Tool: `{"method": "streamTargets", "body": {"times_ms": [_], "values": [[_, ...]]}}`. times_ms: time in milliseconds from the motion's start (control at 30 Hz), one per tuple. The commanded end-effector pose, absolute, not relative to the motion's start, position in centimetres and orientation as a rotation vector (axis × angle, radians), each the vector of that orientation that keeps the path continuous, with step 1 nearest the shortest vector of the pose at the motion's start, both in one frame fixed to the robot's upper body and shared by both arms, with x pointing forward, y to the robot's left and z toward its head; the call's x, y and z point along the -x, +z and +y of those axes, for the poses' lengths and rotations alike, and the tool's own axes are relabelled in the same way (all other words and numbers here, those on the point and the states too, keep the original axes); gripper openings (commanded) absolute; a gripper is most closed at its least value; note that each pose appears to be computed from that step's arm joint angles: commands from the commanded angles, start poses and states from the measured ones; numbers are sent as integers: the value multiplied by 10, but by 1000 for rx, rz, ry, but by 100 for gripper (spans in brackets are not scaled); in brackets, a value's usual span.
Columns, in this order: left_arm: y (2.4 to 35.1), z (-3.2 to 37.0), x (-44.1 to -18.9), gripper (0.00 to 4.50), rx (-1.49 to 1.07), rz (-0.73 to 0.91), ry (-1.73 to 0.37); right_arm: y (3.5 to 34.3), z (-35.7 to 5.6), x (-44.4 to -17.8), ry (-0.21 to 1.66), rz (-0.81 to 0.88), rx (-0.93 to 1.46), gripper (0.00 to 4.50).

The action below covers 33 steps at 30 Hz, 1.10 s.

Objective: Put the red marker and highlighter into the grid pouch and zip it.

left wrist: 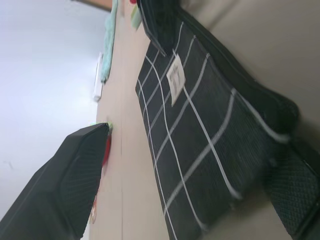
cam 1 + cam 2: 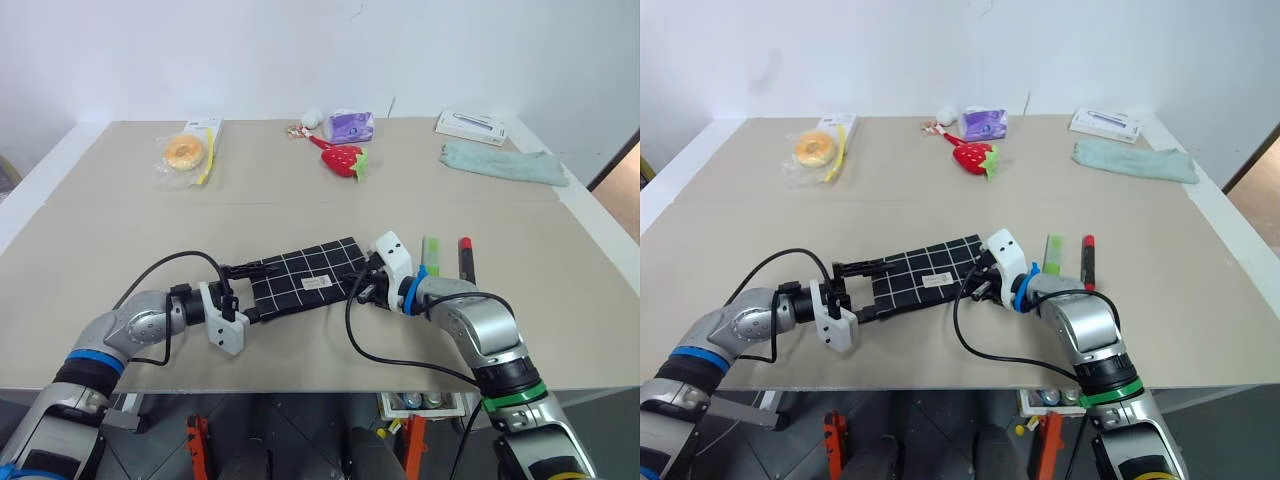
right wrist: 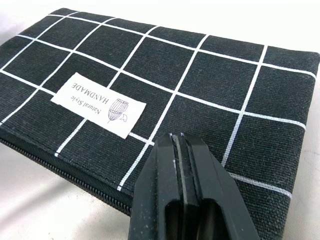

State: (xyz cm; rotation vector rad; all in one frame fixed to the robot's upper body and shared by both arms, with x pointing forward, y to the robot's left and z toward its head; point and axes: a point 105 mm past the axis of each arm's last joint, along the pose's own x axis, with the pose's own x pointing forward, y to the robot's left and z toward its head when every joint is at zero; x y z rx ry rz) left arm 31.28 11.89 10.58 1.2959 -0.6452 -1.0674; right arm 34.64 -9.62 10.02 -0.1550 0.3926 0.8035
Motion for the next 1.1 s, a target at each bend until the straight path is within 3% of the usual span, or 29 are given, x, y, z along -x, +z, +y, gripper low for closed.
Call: {"method": "streamTargets", "body": {"times_ms": [33, 233, 267, 333, 567, 900, 1067, 1100], "values": [[99, 110, -308, 450, -1285, -640, -1147, 90, -93, -342, 809, 433, 150, 3], [98, 105, -302, 450, -1267, -649, -1196, 90, -93, -342, 800, 431, 143, 3], [97, 105, -301, 425, -1266, -649, -1201, 90, -93, -341, 799, 431, 142, 0], [96, 106, -299, 366, -1263, -646, -1212, 90, -94, -341, 797, 431, 141, 0], [93, 110, -298, 15, -1278, -619, -1240, 90, -93, -342, 794, 429, 139, 0], [94, 114, -305, 4, -1282, -589, -1213, 91, -95, -345, 784, 414, 140, 0], [98, 110, -306, 4, -1235, -589, -1194, 133, -103, -352, 783, 207, 63, 0], [99, 110, -306, 0, -1227, -588, -1191, 139, -105, -352, 786, 190, 42, 64]]}}
